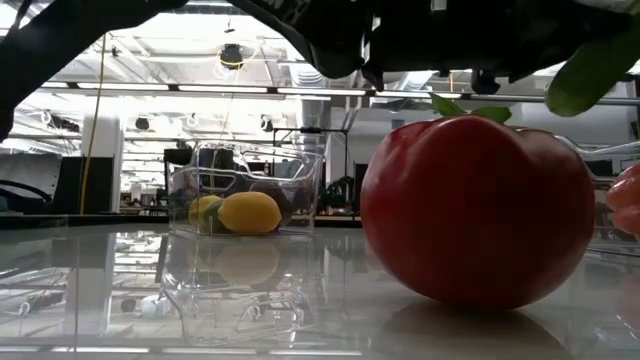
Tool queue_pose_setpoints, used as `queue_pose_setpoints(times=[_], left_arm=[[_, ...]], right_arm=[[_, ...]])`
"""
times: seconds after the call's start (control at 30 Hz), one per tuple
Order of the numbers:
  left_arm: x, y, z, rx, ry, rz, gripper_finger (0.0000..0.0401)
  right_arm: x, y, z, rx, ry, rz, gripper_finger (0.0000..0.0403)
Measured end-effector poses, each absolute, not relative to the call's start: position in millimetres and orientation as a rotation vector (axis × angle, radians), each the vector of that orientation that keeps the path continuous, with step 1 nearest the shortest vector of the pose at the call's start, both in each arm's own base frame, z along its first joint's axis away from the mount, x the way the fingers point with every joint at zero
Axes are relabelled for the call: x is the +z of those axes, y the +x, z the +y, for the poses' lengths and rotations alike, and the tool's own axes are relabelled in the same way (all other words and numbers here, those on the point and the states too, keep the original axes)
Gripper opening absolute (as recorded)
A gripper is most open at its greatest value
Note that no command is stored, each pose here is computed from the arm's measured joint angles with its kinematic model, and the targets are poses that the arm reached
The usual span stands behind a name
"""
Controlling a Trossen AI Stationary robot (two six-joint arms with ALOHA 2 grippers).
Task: Sort produce into baskets
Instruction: Put the green cucumber into the bottom transparent bin
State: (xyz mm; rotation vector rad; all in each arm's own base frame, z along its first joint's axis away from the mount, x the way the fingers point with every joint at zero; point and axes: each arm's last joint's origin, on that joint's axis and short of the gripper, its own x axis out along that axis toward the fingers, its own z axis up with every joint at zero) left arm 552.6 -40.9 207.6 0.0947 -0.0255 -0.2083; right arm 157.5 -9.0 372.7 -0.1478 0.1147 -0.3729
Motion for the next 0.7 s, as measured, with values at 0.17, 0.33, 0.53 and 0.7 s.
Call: queue_pose_setpoints(times=[0.17,0.33,0.53,0.7], left_arm=[[207,553,-40,-0.174,0.12,-0.022,0.015],[204,553,-40,-0.176,0.122,0.012,0.0151],[201,552,-42,-0.211,0.195,0.034,0.0162],[197,552,-46,-0.262,0.203,0.071,0.0215]], right_arm=[[373,158,-9,-0.374,-0.148,0.116,0.0299],[373,158,-9,-0.375,-0.146,0.109,0.0299],[373,158,-9,-0.375,-0.144,0.106,0.0299],[373,158,-9,-0.376,-0.144,0.106,0.0299]])
